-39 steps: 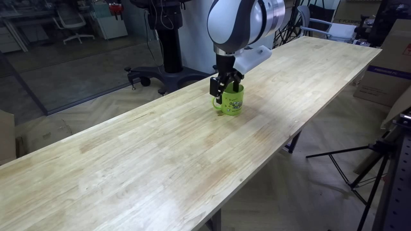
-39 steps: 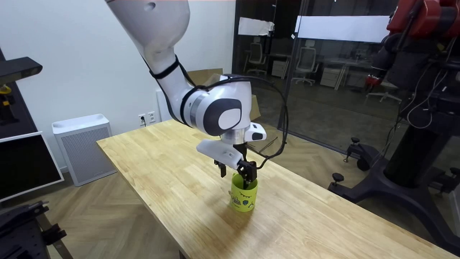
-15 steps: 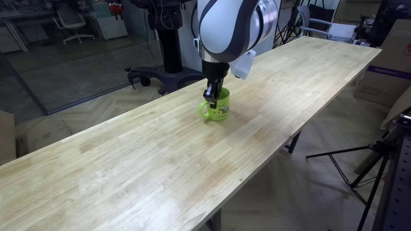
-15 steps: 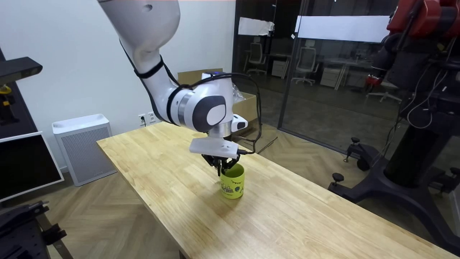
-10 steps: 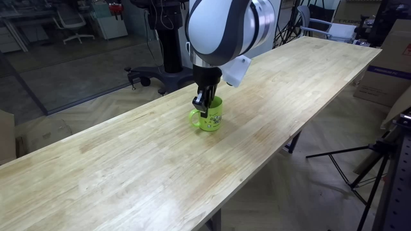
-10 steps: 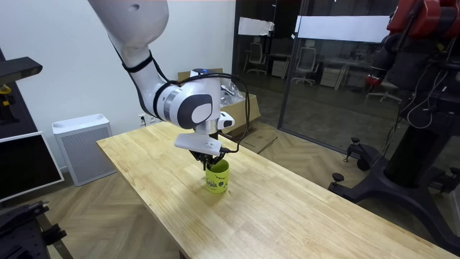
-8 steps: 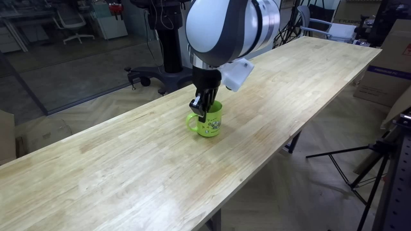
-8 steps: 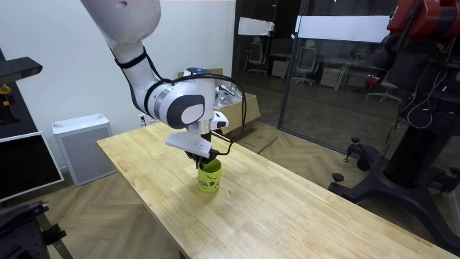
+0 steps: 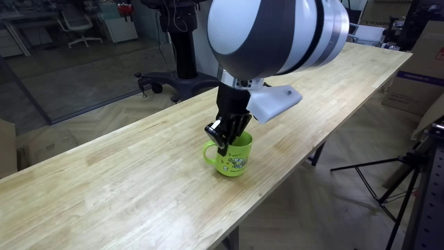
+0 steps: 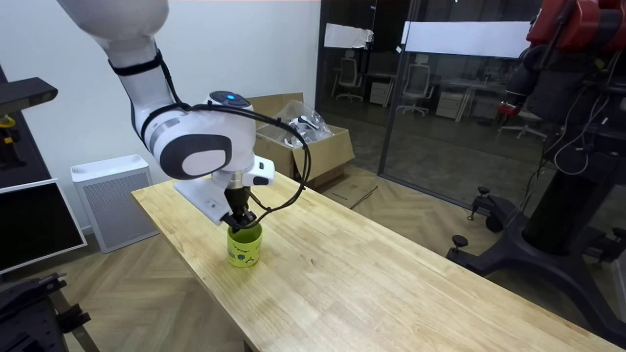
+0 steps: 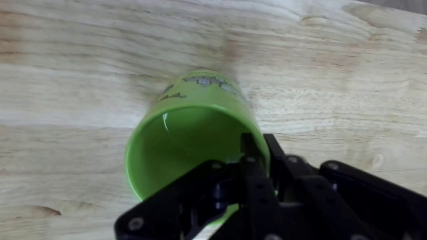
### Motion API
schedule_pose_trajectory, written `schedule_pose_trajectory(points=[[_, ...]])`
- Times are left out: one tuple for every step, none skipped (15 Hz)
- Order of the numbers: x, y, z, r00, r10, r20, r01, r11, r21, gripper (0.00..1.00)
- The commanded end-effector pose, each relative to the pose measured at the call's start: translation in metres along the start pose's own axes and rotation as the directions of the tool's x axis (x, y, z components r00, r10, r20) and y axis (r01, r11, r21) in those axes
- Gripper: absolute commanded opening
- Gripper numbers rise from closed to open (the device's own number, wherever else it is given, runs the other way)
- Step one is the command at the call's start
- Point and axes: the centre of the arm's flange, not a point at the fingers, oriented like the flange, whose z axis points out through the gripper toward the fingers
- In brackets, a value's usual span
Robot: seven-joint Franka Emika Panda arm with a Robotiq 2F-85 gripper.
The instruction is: Move the green cup towards you
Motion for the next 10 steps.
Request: schedule_pose_trajectory(points=[[-0.023,0.021,-0.007,0.996,0.088,0.003,-0.088,0.996,0.032,0.36],[-0.024,0.028,-0.008,0.995,0.099,0.013,-0.099,0.994,0.039,0.41],[-0.010,0.011,0.000,0.998,0.063,0.009,-0.064,0.998,0.026,0.22],[-0.013,0.016,0.000,0.997,0.075,0.014,-0.075,0.997,0.030,0.30],[-0.015,0.020,0.000,0.996,0.083,0.016,-0.083,0.996,0.032,0.37],[-0.016,0.023,0.000,0.996,0.086,0.018,-0.087,0.996,0.032,0.41],[-0.016,0.023,0.000,0.996,0.088,0.018,-0.089,0.996,0.033,0.41],[-0.016,0.023,0.000,0.996,0.089,0.019,-0.090,0.995,0.033,0.41],[-0.017,0.023,0.000,0.996,0.089,0.019,-0.090,0.995,0.034,0.41],[-0.017,0.023,0.000,0.996,0.089,0.019,-0.090,0.995,0.034,0.41]])
